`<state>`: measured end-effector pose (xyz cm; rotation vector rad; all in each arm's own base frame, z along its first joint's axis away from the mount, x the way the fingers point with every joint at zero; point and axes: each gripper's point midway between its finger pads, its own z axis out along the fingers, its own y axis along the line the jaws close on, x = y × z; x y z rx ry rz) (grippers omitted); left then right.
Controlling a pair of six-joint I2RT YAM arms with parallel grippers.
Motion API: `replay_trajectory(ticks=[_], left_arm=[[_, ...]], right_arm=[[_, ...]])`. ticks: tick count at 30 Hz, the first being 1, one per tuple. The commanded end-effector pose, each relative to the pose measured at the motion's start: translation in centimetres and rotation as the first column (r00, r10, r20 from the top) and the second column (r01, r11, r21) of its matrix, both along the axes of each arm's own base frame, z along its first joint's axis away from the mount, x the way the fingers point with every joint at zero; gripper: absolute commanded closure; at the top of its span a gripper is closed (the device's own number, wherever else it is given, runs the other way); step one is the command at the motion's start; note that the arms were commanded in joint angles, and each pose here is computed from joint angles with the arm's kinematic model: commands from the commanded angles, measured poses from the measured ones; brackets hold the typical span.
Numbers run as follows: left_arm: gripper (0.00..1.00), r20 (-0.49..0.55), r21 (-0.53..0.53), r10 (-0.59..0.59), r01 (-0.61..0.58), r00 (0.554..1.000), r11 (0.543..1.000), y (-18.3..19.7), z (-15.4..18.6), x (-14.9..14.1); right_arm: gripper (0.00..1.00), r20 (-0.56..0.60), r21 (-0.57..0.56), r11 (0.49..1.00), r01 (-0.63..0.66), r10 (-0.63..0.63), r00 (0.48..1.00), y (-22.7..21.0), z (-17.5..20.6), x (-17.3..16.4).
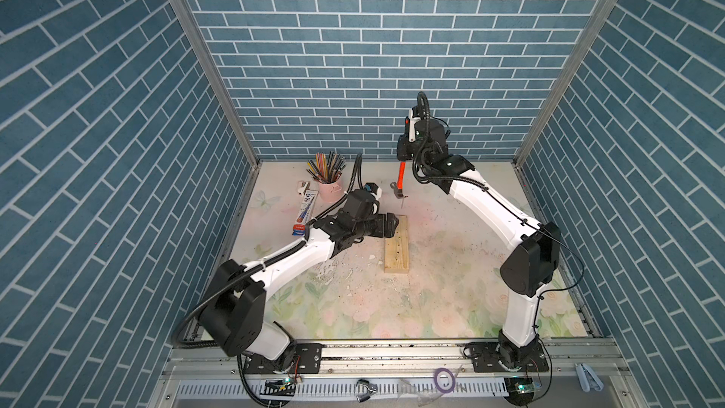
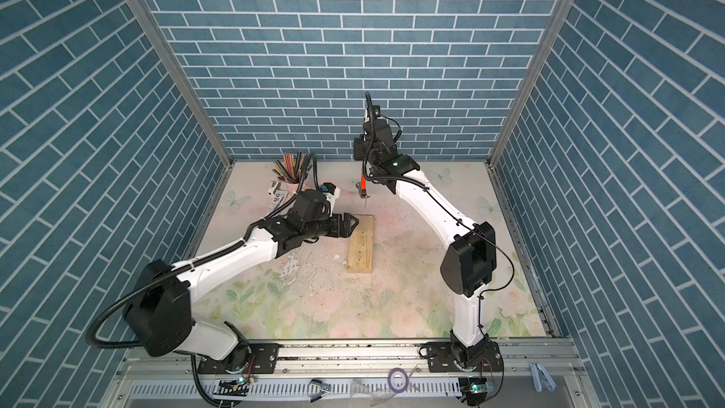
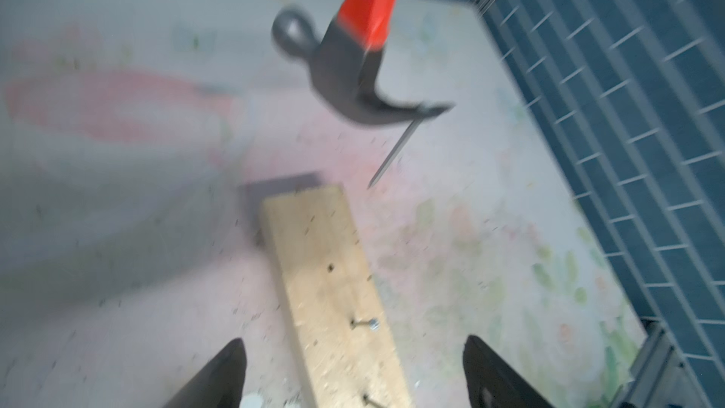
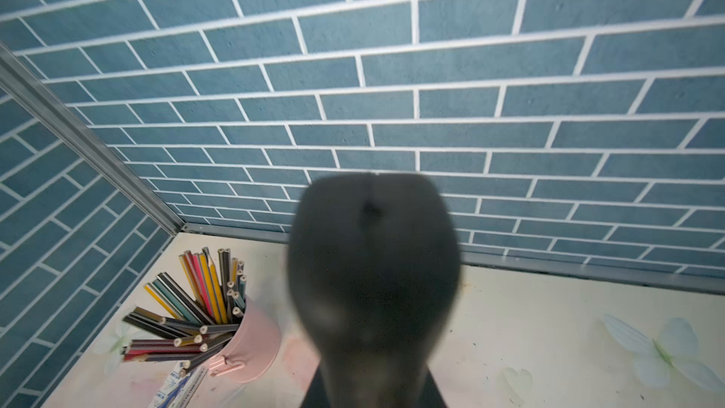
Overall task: Use a claw hammer to pull out a nail
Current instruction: Pick up the nail with the hammer.
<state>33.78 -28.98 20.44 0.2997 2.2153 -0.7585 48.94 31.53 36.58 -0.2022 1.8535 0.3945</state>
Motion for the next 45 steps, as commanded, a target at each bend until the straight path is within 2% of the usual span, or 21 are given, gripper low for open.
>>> replay_trajectory(ticks=[1, 5, 7, 15, 27, 35, 45], left_arm=[[0.13, 0.193, -0.073, -0.067, 0.083, 0.979, 0.994, -1.3, 5.6, 0.8], [0.13, 0.305, -0.119, -0.118, 0.161, 0.945, 0.980, -1.5, 8.8, 1.0], [0.13, 0.323, -0.133, -0.151, 0.203, 0.934, 0.970, -1.6, 9.2, 1.2], [0.13, 0.322, -0.090, -0.298, 0.343, 0.898, 0.935, -2.1, 7.8, 1.0], [0.22, 0.337, -0.160, -0.348, 0.417, 0.875, 0.895, -3.4, 8.2, 1.0], [0.36, 0.365, -0.187, -0.346, 0.432, 0.864, 0.882, -3.5, 9.4, 0.7], [0.60, 0.364, -0.179, -0.326, 0.409, 0.872, 0.895, -3.3, 9.9, 1.1]], right_arm=[[1.00, 0.170, 0.108, 0.993, -0.053, 0.034, 0.985, -1.3, 9.4, -2.7], [1.00, 0.204, 0.130, 0.989, -0.076, 0.049, 0.978, -1.8, 11.6, -3.9], [1.00, 0.215, 0.140, 0.986, -0.091, 0.060, 0.975, -1.9, 12.6, -4.6], [1.00, 0.225, 0.185, 0.967, -0.177, 0.134, 0.965, -1.7, 15.2, -6.7], [1.00, 0.221, 0.247, 0.938, -0.242, 0.189, 0.957, -1.1, 16.2, -7.9], [1.00, 0.255, 0.296, 0.911, -0.286, 0.213, 0.943, -1.2, 17.4, -9.1], [1.00, 0.284, 0.319, 0.894, -0.315, 0.227, 0.932, -1.4, 18.4, -10.1]])
